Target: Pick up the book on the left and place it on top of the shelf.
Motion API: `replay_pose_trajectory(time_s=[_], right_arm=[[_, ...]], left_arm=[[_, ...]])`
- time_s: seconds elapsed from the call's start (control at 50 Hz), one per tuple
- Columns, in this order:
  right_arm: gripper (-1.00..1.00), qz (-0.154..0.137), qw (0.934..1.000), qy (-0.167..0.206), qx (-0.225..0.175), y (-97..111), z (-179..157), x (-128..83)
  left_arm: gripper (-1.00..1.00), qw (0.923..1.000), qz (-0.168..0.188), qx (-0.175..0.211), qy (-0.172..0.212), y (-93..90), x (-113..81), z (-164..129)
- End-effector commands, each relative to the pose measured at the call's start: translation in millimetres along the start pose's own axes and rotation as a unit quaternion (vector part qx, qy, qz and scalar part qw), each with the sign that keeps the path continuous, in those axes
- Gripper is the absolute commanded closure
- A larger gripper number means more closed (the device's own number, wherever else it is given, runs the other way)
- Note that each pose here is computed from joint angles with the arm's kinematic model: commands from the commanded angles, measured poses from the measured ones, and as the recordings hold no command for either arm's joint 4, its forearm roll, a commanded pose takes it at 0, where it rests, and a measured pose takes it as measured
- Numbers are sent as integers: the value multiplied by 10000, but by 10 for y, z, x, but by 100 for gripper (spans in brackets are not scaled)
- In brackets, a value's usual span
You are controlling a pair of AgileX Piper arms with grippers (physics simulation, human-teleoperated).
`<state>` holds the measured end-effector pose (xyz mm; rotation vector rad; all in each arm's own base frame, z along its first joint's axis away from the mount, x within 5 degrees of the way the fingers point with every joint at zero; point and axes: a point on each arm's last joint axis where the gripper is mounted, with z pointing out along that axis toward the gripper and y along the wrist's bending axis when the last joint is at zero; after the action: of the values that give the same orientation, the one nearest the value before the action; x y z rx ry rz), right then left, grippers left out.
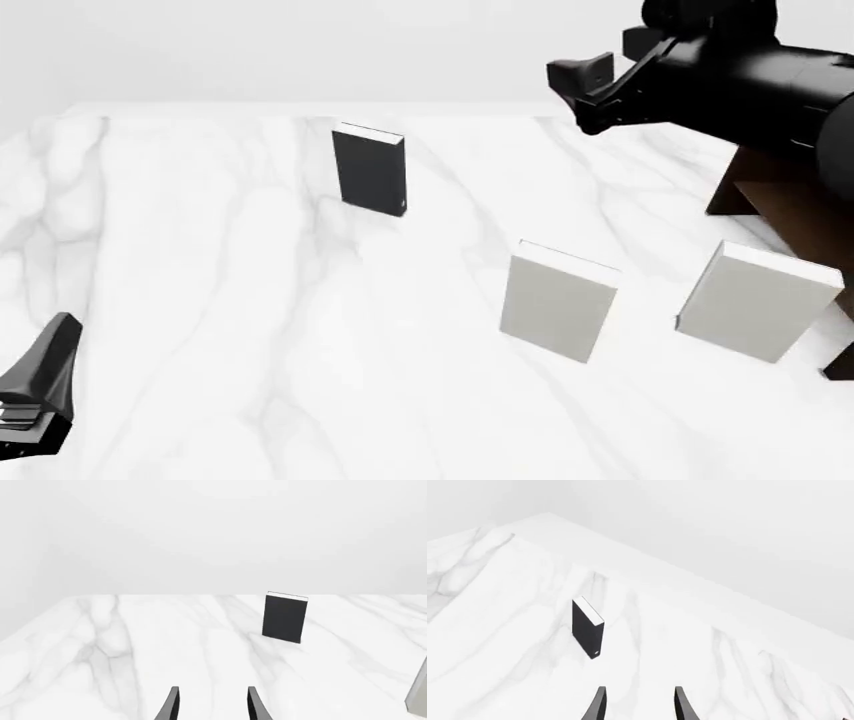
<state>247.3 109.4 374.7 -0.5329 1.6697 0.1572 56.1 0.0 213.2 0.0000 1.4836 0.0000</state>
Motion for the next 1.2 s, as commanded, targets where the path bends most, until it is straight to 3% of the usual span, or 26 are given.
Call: replay_pose_trajectory(time_s=[0.02, 0.78, 1.2], right_arm=[[-100, 25, 10000, 14, -63, 48, 196, 62], [-100, 172, 9996, 98, -191, 195, 779, 366], [-100, 164, 9994, 132, -272, 262, 1004, 385]], left_arm=[[-100, 10000, 0, 0, 0, 0, 0, 0], [-100, 10000, 0, 0, 0, 0, 0, 0], [-100, 10000, 0, 0, 0, 0, 0, 0]])
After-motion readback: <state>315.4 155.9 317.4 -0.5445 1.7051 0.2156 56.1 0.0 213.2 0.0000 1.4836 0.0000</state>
